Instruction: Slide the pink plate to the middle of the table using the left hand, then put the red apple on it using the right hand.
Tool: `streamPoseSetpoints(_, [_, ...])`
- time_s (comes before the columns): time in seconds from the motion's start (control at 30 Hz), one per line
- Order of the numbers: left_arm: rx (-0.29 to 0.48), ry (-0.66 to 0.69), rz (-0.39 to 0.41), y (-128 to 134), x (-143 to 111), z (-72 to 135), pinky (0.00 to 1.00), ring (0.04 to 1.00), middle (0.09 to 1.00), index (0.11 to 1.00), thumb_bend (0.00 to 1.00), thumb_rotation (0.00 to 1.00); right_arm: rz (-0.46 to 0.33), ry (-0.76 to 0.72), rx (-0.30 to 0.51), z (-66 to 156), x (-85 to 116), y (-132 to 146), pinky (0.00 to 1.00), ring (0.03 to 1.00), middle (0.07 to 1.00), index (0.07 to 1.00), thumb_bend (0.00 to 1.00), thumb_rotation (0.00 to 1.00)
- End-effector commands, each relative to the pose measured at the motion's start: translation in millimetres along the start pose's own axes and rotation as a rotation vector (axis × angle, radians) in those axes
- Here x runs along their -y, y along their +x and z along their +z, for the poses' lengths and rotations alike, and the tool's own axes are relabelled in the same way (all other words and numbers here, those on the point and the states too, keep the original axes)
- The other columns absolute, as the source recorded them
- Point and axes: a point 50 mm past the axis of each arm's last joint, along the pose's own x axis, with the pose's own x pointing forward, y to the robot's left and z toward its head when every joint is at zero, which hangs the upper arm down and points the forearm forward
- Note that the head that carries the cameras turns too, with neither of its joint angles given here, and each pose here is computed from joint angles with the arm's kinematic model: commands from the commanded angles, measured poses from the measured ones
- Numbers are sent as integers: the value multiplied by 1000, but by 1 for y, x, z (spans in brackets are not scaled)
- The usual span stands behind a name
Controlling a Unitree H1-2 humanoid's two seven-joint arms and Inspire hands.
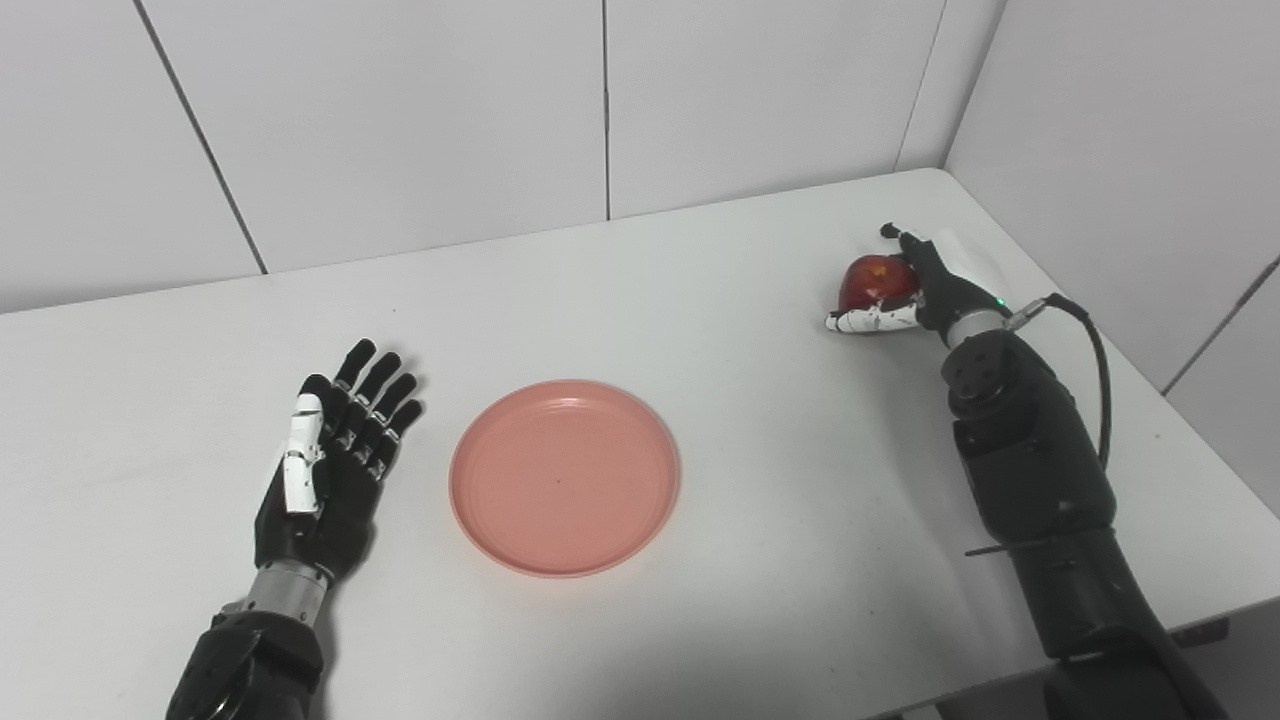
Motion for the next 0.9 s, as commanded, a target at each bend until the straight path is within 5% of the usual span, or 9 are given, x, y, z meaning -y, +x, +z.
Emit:
streamPoseSetpoints(0.0, [-61,-7,36,-7,-5,-11,942,930,939,923,397,1000,-102,14,59,19,25,5,645,753,799,810,888,240])
streamPoseSetpoints(0.2, [-63,3,37,-7,-4,-11,943,930,939,922,396,1000,-162,48,131,19,22,8,527,594,641,650,798,193])
streamPoseSetpoints(0.47, [-65,-3,45,-7,-5,-11,938,931,942,924,393,1000,-209,112,176,22,18,10,504,561,602,594,742,132])
streamPoseSetpoints(0.63, [-63,2,42,-6,-4,-11,937,929,940,923,396,1000,-233,94,183,21,19,11,461,522,563,493,527,134])
streamPoseSetpoints(0.87, [-65,3,41,-6,-4,-11,938,930,940,925,397,1000,-240,73,177,15,19,12,390,468,522,487,515,129])
